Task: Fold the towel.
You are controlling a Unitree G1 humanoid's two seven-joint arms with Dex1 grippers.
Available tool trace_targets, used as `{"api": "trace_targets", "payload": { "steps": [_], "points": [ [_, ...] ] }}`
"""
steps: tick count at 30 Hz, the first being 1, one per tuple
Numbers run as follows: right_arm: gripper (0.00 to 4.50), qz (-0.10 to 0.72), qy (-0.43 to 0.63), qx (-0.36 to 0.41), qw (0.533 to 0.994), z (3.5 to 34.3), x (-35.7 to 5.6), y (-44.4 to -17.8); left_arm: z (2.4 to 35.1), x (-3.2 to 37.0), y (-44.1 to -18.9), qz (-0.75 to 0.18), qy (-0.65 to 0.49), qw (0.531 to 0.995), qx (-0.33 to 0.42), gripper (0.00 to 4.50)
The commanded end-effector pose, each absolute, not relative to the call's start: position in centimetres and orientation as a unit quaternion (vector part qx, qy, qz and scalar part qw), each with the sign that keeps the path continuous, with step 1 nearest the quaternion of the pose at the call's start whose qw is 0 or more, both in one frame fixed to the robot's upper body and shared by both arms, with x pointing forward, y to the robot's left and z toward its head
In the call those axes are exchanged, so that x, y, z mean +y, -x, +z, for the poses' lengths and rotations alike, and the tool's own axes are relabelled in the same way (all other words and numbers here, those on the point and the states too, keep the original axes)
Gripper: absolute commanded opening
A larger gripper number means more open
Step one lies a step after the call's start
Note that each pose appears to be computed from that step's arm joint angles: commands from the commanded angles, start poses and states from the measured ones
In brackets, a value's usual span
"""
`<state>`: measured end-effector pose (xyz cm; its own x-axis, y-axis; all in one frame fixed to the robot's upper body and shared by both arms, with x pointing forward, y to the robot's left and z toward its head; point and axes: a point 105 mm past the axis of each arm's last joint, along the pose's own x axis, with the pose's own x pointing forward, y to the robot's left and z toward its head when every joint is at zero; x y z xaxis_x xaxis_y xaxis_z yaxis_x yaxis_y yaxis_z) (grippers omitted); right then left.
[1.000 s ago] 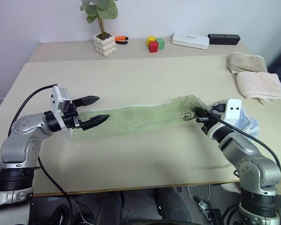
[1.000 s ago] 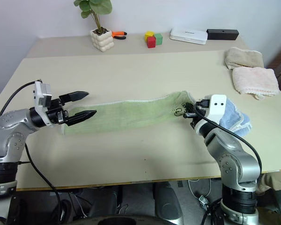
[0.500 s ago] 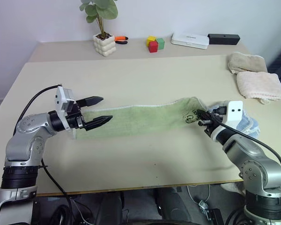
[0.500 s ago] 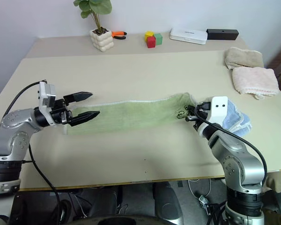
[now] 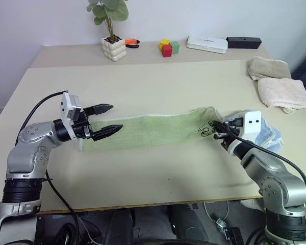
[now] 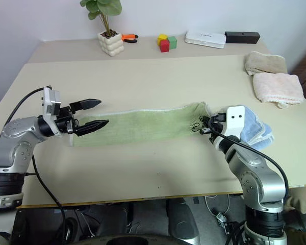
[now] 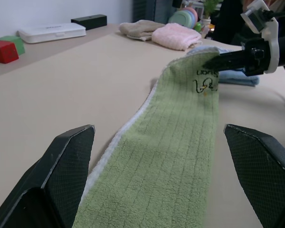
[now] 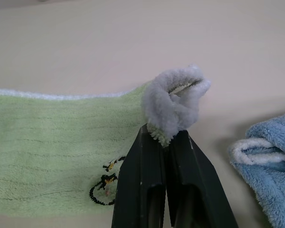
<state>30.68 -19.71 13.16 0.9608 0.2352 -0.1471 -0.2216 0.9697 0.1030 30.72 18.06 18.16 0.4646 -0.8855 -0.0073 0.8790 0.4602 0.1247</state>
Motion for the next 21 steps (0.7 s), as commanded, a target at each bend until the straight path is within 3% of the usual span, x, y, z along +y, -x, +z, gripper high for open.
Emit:
{"api": "trace_targets", "payload": {
  "steps": [1, 21],
  "points": [
    [0.10, 0.127, -0.035, 0.044, 0.990, 14.77, -19.11, -30.52, 18.73, 17.84, -30.57, -0.521, -0.068, 0.850, -0.039, 4.50],
    [0.10, 0.131, -0.019, 0.048, 0.990, 14.46, -18.73, -30.78, 18.67, 17.69, -30.49, -0.521, -0.068, 0.850, -0.038, 4.50]
  ]
}}
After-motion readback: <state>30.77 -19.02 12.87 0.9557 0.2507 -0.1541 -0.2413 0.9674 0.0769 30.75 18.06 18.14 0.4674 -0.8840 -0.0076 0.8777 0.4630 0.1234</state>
